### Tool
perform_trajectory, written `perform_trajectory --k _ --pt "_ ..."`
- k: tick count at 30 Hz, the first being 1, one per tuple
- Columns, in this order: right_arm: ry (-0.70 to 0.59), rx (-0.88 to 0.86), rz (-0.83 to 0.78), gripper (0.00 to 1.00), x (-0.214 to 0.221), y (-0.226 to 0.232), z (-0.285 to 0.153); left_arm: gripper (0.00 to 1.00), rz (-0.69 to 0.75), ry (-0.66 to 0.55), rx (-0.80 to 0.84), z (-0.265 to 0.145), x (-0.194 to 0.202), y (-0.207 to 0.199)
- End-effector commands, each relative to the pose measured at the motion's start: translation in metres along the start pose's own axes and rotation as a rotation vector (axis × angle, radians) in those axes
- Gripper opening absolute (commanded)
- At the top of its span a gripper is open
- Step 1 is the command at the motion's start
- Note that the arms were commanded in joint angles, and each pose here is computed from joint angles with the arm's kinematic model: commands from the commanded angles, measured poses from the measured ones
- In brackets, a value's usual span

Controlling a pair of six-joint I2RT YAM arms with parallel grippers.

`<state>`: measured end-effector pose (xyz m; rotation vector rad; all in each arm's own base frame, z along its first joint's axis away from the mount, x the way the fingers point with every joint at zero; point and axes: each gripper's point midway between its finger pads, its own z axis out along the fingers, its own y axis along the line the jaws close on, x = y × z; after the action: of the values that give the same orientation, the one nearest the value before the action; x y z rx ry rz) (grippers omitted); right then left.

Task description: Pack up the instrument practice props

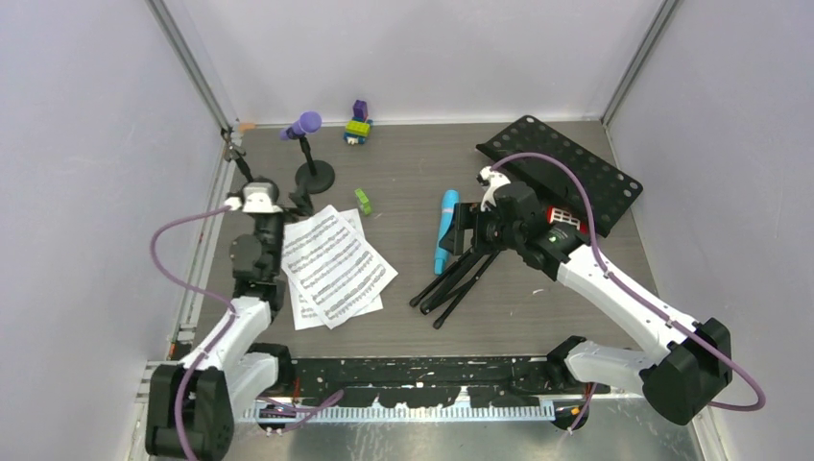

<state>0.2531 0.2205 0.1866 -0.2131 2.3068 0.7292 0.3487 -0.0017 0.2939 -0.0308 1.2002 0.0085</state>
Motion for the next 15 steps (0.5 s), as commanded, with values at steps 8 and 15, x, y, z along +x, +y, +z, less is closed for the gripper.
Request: perform_trajectory --k 8,15 --pt "-0.012 -0.016 -0.002 0.89 0.003 0.002 -0.005 1.0 -0.078 0.095 0.06 0.015 0.098 -0.057" --pt "-0.011 -0.011 -0.007 0.89 0.002 0.001 -0.005 1.0 0.015 0.098 0.008 0.071 0.128 -0.057"
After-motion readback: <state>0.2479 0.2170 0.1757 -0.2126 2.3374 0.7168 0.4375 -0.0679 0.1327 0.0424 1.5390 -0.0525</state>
